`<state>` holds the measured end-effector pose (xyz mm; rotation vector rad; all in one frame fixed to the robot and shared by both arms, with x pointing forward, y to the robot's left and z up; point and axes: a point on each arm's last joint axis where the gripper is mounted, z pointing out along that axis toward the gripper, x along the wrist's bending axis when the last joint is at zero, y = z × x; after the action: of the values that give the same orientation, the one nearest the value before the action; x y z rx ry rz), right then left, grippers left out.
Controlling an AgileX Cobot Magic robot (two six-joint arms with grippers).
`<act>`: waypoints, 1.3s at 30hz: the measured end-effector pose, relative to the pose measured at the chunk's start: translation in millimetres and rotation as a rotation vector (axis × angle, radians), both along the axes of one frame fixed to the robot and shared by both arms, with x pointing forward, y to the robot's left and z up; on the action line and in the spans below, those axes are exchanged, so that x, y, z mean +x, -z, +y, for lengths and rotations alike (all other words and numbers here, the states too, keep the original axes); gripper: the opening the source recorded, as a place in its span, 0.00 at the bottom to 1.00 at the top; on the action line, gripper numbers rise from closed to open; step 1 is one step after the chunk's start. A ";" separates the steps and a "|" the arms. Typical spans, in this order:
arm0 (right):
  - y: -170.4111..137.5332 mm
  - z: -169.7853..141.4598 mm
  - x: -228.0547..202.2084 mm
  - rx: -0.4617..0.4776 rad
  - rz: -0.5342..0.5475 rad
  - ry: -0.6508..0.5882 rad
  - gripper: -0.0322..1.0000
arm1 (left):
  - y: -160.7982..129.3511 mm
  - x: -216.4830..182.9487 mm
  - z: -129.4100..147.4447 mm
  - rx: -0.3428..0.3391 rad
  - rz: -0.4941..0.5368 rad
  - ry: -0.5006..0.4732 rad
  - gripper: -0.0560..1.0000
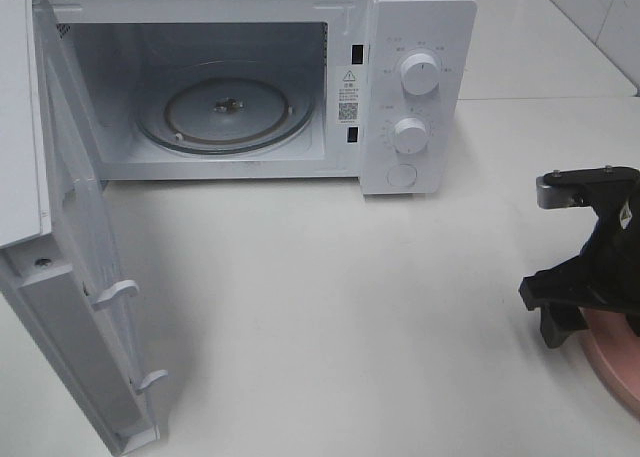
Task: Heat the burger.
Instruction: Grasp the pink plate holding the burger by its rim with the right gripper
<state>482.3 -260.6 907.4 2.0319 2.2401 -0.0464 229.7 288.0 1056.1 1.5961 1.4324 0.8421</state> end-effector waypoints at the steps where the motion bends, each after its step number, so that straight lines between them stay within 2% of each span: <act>1: 3.2 0.3 0.2 0.001 0.011 0.008 0.80 | 0.0 0.0 0.0 0.000 0.000 0.000 1.00; 7: 12.7 2.0 0.9 0.014 0.039 0.040 0.80 | 0.0 0.0 0.0 0.000 0.000 0.000 1.00; 14: 17.0 4.1 6.0 0.034 0.000 0.047 0.79 | 0.0 0.0 0.0 0.000 0.000 0.000 1.00; 39: 23.3 4.5 1.6 0.055 -0.030 0.052 0.78 | 0.0 0.0 0.0 0.000 0.000 0.000 1.00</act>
<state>483.9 -256.1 884.1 2.1046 2.1945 0.0412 229.7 288.0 1056.1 1.5961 1.4324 0.8421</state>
